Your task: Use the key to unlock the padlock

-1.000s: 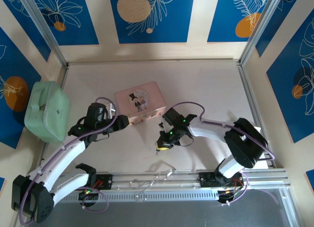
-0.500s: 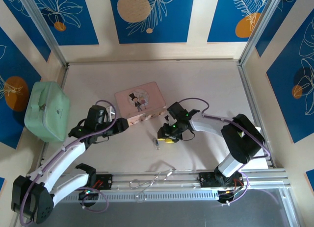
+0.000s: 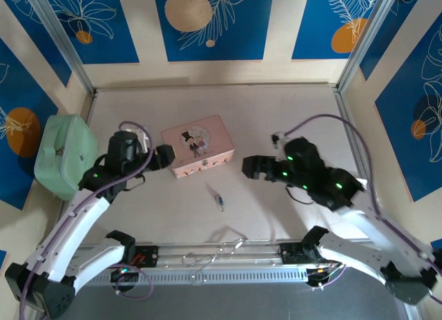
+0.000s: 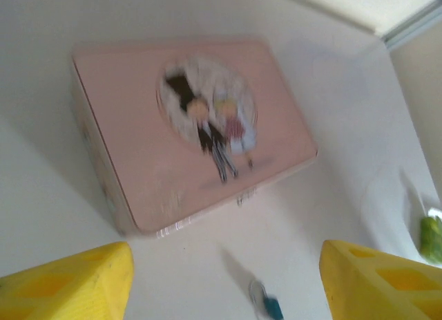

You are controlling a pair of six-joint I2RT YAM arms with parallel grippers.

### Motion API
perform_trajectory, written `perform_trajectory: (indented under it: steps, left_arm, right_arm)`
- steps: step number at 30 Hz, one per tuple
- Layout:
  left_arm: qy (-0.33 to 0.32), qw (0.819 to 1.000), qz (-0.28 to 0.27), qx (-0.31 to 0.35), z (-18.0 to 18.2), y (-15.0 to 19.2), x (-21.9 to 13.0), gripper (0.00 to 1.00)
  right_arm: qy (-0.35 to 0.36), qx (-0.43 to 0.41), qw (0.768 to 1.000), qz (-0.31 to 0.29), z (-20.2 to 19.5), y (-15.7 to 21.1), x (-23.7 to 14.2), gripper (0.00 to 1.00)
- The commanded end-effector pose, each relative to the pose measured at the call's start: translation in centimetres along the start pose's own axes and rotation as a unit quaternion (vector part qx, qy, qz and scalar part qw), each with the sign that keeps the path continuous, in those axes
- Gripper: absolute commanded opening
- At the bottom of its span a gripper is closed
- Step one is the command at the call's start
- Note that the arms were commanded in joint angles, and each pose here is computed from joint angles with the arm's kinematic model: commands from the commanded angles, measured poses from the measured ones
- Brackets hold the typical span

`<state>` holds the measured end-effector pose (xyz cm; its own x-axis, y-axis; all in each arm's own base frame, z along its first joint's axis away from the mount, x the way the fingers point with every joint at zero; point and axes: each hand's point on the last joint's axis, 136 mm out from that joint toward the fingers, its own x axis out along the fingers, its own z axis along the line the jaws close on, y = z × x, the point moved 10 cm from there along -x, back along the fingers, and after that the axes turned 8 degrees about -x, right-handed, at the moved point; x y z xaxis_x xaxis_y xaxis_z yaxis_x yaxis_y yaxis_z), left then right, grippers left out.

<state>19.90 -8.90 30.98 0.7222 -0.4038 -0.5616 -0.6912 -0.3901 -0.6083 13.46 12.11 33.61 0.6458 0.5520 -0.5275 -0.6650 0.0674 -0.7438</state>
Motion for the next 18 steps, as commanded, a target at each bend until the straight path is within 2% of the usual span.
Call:
perform_trajectory:
  steps: [1, 3, 6, 7, 9, 12, 16, 18]
  left_arm:
    - [-0.103, 0.988, -0.101, 0.058, 0.2, -2.8, -2.4, 0.79]
    - [-0.165, 0.968, -0.171, 0.079, 0.9, -3.9, -2.7, 0.87]
    - [-0.241, 0.937, -0.23, 0.105, 2.8, -3.9, -1.0, 0.96]
    - [-0.257, 0.928, -0.247, 0.112, 3.4, -3.7, -0.3, 1.0]
    - [-0.279, 0.912, -0.271, 0.128, 4.9, -3.2, 1.5, 1.0]
    - [-0.311, 0.893, -0.276, 0.173, 6.8, -2.2, 4.8, 1.0]
    - [-0.391, 0.865, -0.239, 0.207, 10.1, -1.2, 9.0, 0.99]
    - [-0.411, 0.857, -0.224, 0.217, 11.9, -0.4, 10.5, 0.99]
  right_arm:
    - [0.131, -0.006, 0.99, -0.053, -3.9, 2.5, -1.3, 0.99]
    - [0.173, -0.02, 0.978, -0.116, -6.2, 4.4, -1.6, 0.99]
    - [0.183, -0.138, 0.955, -0.186, -7.7, 5.7, -0.9, 0.99]
    - [0.216, -0.145, 0.947, -0.189, -8.3, 5.9, -0.5, 0.99]
    - [0.306, -0.146, 0.926, -0.169, -9.9, 5.7, 0.6, 0.99]
    - [0.379, -0.137, 0.906, -0.132, -11.9, 4.9, 2.9, 0.99]
    - [0.41, -0.08, 0.898, -0.136, -14.8, 4.5, 5.4, 0.99]
    - [0.414, -0.058, 0.899, -0.133, -16.4, 4.9, 6.8, 0.99]
